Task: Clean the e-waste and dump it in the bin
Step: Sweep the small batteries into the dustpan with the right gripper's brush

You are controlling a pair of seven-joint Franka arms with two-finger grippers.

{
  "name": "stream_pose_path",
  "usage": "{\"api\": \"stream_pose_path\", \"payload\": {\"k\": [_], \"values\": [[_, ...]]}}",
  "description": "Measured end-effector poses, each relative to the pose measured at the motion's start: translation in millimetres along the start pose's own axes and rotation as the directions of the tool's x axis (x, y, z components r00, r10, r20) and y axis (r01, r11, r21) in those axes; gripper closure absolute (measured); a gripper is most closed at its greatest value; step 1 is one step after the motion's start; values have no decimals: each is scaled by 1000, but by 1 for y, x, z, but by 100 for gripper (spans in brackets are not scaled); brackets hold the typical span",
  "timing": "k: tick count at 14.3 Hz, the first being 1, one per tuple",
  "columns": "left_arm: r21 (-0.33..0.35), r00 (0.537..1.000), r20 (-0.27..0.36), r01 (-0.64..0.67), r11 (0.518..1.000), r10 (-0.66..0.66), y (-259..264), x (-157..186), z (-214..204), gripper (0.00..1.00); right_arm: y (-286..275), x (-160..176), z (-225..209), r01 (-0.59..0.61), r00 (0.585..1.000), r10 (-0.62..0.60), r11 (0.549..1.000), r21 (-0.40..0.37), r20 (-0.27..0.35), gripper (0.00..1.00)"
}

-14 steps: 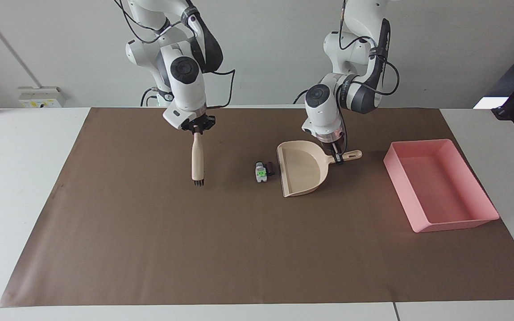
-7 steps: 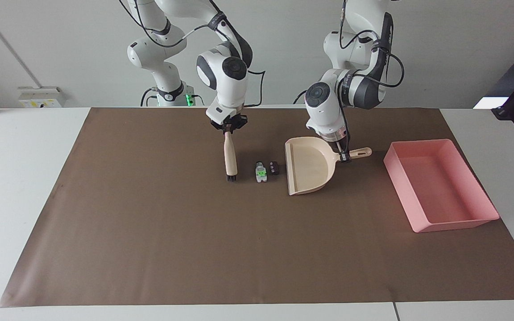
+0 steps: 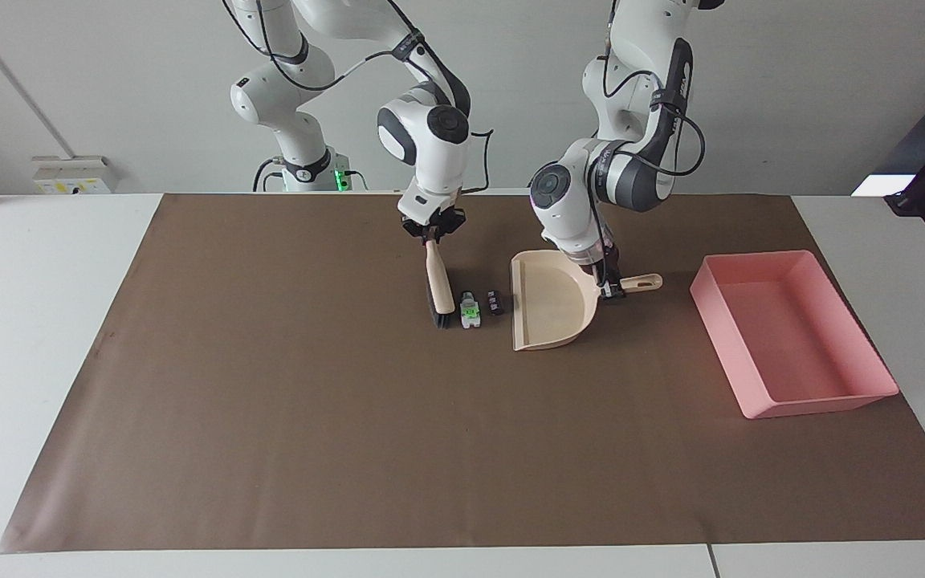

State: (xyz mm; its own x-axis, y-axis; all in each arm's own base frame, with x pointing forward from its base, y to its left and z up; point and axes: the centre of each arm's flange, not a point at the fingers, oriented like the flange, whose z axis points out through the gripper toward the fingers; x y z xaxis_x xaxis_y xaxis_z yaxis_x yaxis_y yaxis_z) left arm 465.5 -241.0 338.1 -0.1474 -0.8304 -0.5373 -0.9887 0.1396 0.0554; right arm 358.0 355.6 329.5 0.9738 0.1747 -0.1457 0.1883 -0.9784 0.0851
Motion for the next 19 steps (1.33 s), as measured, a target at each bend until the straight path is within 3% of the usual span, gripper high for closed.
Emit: {"api": "stream_pose_path", "payload": {"k": [2,5,8,11,14,16,19], "values": [[-2,1000,1,9,1000,-9,2,2,2,68,-10,0,0,-8,1000,7,999,43,9,74],[-2,1000,2,25,1000,-25,5,5,7,68,-39,6,-6,-41,999,40,954,298,9,74],[-2,1000,3,28,1000,-28,5,5,7,68,-82,14,-9,-71,997,73,918,389,10,74],[1,1000,1,29,1000,-29,5,6,7,68,-103,22,-21,-93,995,96,905,414,14,74],[20,1000,-15,28,999,-28,4,8,5,68,-101,18,-33,-93,995,72,912,399,66,74],[27,999,-22,28,999,-27,3,8,5,68,-86,13,-58,-98,992,59,916,390,110,74],[37,999,-34,26,999,-25,2,7,7,68,-37,9,-104,-111,990,75,938,329,120,74]]}}
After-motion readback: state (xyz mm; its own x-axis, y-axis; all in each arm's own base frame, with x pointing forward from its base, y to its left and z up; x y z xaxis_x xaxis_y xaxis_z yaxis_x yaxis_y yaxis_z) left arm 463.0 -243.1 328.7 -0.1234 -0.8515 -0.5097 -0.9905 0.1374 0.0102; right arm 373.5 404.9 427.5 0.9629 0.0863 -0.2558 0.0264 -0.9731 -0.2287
